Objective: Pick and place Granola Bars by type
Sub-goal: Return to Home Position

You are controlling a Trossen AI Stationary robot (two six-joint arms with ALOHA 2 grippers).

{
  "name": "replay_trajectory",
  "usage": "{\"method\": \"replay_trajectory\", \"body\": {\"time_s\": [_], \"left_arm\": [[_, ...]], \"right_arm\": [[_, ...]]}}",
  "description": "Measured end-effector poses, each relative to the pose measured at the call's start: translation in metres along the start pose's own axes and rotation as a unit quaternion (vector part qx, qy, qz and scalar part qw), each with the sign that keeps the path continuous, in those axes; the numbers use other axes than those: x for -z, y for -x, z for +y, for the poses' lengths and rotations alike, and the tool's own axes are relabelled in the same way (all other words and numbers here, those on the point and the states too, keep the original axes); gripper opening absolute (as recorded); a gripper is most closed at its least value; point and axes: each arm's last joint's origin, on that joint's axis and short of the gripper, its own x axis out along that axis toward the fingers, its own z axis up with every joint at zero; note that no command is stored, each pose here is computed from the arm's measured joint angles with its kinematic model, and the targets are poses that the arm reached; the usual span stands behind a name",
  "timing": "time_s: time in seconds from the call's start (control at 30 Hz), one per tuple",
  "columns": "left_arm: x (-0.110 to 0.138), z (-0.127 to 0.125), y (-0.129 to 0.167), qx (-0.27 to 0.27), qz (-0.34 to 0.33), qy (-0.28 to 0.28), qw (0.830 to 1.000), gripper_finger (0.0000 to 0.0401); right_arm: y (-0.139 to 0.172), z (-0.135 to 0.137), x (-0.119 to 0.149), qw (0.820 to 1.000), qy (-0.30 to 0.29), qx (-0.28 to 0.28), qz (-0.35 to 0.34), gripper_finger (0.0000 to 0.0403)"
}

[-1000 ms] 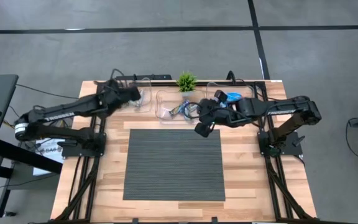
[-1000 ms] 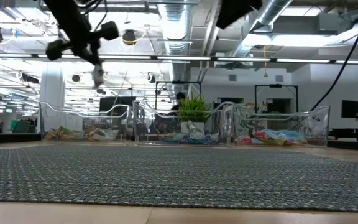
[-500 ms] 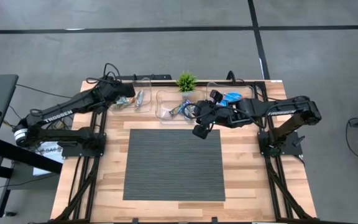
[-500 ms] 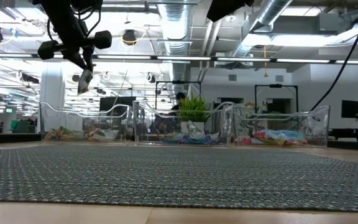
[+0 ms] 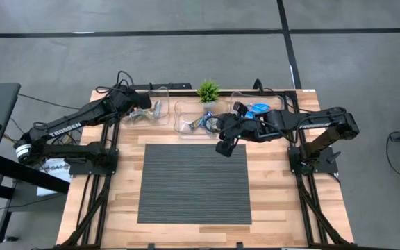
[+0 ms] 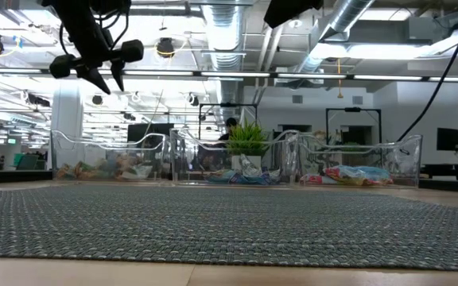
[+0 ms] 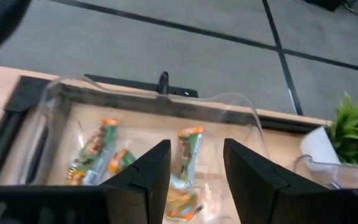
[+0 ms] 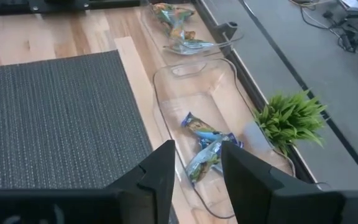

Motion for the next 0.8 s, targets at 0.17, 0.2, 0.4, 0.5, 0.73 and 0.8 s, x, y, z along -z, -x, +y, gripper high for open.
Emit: {"method": "replay_trajectory", "body": {"time_s": [0.17, 0.2, 0.4, 0.5, 0.73, 0.8], "left_arm": [[0.001, -0.003, 0.0, 0.028, 0.024, 0.017, 0.999, 0.014], [0.001, -0.004, 0.0, 0.035, 0.031, 0.026, 0.999, 0.014], [0.004, -0.006, 0.001, 0.073, 0.091, 0.059, 0.991, 0.014], [0.005, -0.008, 0.001, 0.091, 0.115, 0.092, 0.985, 0.014], [0.001, -0.015, 0.003, 0.124, 0.096, 0.107, 0.982, 0.014], [0.0, -0.023, 0.006, 0.164, 0.082, 0.071, 0.981, 0.0139]], "right_arm": [[0.005, 0.005, 0.001, 1.0, 0.005, -0.024, -0.002, 0.0122], [0.007, 0.005, 0.002, 0.999, 0.005, -0.032, -0.003, 0.0122], [0.021, 0.002, 0.02, 0.997, -0.003, -0.072, -0.027, 0.0123], [0.034, -0.005, 0.033, 0.991, -0.027, -0.112, -0.071, 0.0122], [0.047, -0.021, 0.061, 0.97, -0.04, -0.17, -0.17, 0.0122], [0.046, -0.027, 0.071, 0.965, -0.047, -0.182, -0.183, 0.0122]]}}
